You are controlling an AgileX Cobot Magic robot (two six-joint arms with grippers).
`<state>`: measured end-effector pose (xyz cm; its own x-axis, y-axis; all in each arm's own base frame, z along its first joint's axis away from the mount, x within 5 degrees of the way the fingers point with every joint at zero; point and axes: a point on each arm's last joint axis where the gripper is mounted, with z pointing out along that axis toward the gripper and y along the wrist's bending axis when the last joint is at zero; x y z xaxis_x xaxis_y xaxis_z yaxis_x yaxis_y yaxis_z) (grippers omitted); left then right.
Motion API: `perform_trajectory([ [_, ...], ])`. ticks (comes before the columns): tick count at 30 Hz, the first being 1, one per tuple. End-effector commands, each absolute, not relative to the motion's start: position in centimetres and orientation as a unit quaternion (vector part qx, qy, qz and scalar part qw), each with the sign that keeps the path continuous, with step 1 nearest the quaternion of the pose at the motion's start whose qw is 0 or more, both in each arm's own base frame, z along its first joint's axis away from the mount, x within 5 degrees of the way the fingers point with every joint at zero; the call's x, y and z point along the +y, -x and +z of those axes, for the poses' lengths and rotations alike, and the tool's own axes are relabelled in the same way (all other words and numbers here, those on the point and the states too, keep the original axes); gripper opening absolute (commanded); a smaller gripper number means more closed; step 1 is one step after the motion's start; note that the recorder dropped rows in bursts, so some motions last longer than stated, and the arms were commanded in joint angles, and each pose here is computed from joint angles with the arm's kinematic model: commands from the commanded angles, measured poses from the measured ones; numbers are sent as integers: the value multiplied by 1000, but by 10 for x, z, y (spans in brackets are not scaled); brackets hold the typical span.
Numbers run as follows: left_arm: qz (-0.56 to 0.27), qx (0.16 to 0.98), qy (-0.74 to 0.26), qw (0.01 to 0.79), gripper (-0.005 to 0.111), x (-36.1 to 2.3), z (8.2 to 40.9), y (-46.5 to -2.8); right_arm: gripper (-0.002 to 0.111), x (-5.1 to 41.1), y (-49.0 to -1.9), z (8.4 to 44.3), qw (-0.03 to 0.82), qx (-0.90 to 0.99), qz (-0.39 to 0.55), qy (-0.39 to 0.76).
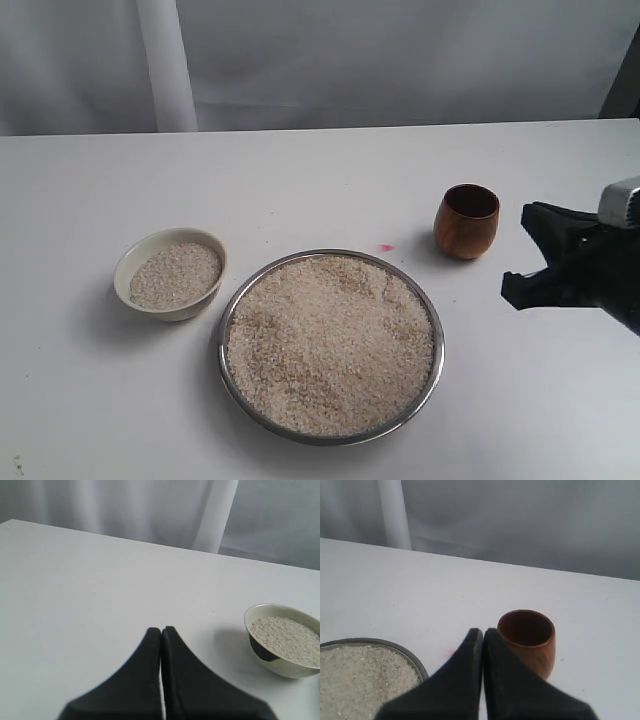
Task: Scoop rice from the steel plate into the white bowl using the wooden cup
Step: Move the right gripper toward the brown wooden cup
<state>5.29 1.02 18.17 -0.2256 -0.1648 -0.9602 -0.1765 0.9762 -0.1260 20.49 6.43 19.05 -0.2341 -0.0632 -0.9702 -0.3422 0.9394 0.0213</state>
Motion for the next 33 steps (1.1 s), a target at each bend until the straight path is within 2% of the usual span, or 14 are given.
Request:
perform_trajectory([
  [1,0,780,108,616,0,10,183,-53,0,68,-223,171,633,756,132,104],
  [4,0,780,108,616,0,10,183,-53,0,67,-234,145,645,749,130,76],
  [7,0,780,108,616,0,10,183,-53,0,71,-251,113,609,780,117,79],
  [11,0,780,108,616,0,10,183,-53,0,74,-258,91,583,799,114,91],
  [23,0,780,108,616,0,10,183,-53,2,70,-259,81,574,808,77,108],
  [25,0,780,108,616,0,10,183,-53,9,70,-259,81,574,808,77,108],
  [28,0,780,108,616,0,10,183,-53,30,70,-259,81,574,808,77,108],
  [33,0,780,108,616,0,10,183,-53,76,70,-259,81,574,808,77,108],
])
